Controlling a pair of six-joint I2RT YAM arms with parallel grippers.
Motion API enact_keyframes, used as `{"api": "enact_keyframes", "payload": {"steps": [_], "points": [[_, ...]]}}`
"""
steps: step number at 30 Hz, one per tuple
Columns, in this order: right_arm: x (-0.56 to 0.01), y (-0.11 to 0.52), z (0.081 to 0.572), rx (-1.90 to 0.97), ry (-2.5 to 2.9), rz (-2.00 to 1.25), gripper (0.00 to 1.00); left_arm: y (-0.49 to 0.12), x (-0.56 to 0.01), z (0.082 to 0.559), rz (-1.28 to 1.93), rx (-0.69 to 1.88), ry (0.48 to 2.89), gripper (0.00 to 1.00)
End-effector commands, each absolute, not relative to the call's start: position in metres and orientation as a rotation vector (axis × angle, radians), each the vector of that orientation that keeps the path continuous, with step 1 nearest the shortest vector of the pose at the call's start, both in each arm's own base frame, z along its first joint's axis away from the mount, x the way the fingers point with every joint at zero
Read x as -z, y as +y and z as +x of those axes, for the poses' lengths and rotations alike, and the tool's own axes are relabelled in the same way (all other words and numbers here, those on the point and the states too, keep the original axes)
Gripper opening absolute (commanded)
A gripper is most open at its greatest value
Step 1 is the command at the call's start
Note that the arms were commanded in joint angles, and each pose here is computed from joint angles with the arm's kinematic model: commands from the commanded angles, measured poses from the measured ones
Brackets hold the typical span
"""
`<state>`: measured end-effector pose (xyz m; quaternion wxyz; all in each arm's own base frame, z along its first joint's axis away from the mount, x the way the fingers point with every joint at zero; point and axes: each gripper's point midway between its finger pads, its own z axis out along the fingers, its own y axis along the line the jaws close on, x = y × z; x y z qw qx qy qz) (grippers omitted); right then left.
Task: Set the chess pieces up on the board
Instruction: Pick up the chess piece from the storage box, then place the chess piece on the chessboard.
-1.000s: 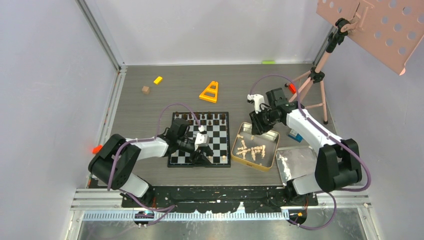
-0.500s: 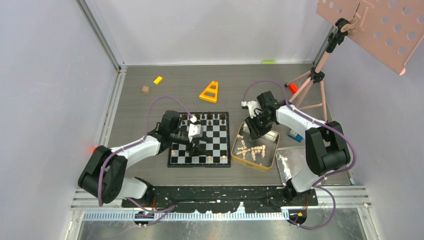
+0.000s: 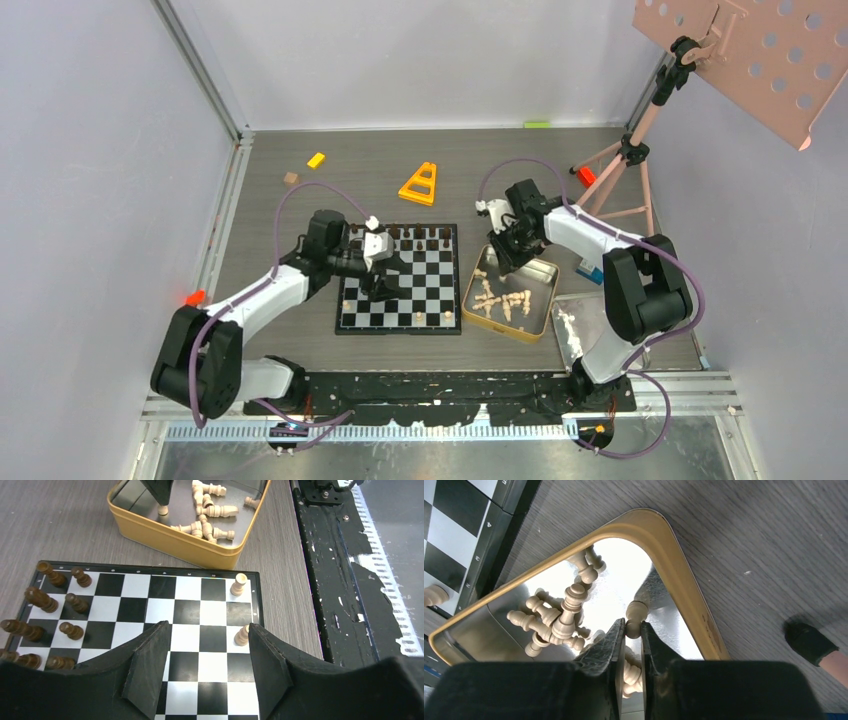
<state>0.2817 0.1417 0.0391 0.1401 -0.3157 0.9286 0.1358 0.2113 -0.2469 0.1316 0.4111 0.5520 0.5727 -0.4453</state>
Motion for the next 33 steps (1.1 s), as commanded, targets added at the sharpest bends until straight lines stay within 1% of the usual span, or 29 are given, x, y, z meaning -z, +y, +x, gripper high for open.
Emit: {"api": "enact_keyframes", "payload": {"steps": [1, 3, 4, 9, 13, 15, 18, 24, 28, 33], "points": [[-0.064, 0.147, 0.296, -0.372, 2.612, -0.911, 0.08, -0.243, -0.158, 0.217, 1.373, 1.113, 1.425, 0.62], [-0.079, 0.148, 0.298, -0.373, 2.585, -0.907, 0.02, -0.239, -0.165, 0.223, 1.351, 1.097, 1.475, 0.62], [-0.09, 0.151, 0.302, -0.382, 2.558, -0.905, 0.01, -0.237, -0.168, 0.226, 1.336, 1.09, 1.508, 0.63], [-0.137, 0.171, 0.291, -0.416, 2.458, -0.968, 0.01, -0.215, -0.179, 0.241, 1.266, 0.988, 1.719, 0.68], [-0.156, 0.198, 0.274, -0.439, 2.377, -1.097, 0.01, -0.191, -0.178, 0.252, 1.219, 0.819, 1.933, 0.7], [-0.158, 0.213, 0.263, -0.449, 2.346, -1.189, 0.01, -0.174, -0.176, 0.256, 1.185, 0.716, 2.039, 0.7], [-0.15, 0.237, 0.245, -0.471, 2.312, -1.325, 0.01, -0.158, -0.181, 0.256, 1.136, 0.65, 2.088, 0.71], [-0.122, 0.266, 0.225, -0.497, 2.303, -1.492, 0.01, -0.139, -0.192, 0.25, 1.079, 0.541, 2.08, 0.82], [-0.105, 0.279, 0.218, -0.502, 2.301, -1.553, 0.01, -0.129, -0.201, 0.253, 1.019, 0.46, 2.046, 0.85], [-0.087, 0.29, 0.216, -0.5, 2.318, -1.593, 0.01, -0.124, -0.203, 0.256, 0.992, 0.439, 2.057, 0.86]]}}
